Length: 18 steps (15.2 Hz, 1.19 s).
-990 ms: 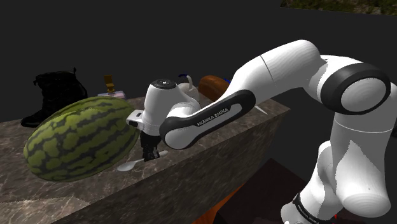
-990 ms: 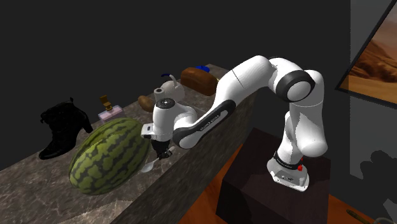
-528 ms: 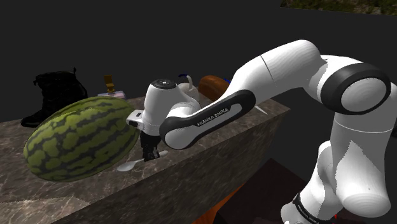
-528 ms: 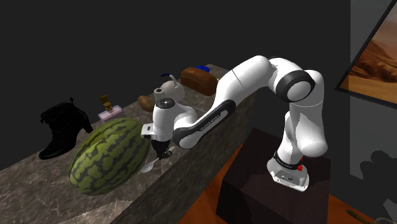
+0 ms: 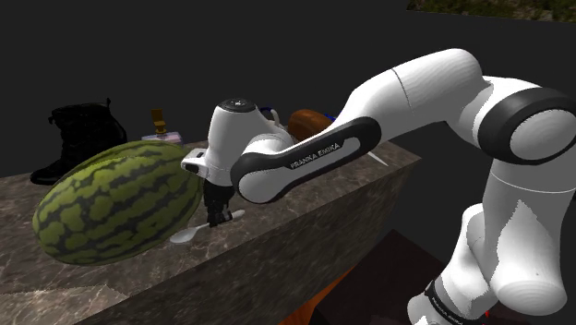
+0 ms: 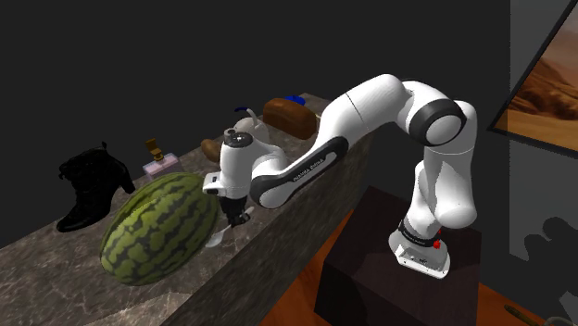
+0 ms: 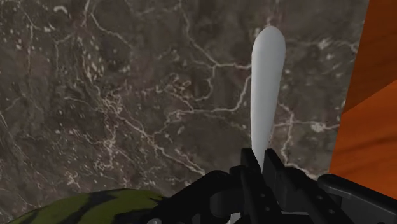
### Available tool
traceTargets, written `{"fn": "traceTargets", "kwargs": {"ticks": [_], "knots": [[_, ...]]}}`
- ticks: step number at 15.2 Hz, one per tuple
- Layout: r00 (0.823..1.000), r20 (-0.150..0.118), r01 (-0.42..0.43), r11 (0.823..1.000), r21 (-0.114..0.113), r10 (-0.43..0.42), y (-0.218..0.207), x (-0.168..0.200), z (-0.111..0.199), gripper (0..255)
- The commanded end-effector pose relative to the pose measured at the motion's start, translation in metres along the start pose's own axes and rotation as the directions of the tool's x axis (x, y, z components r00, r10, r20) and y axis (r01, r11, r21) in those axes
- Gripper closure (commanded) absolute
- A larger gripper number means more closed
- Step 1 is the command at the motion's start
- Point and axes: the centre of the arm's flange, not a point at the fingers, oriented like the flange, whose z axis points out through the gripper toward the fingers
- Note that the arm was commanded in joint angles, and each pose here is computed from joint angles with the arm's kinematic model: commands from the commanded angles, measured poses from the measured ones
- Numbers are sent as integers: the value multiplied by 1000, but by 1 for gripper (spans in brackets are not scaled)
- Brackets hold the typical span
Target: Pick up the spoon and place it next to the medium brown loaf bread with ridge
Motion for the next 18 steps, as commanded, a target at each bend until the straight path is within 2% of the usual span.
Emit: {"fn": "traceTargets", "kwargs": {"ticks": [1,18], "knots": [[1000,-5,2,1000,-4,-2,2,3,-13,255],[1000,-5,2,1000,-4,-2,15,16,-101,255]]}}
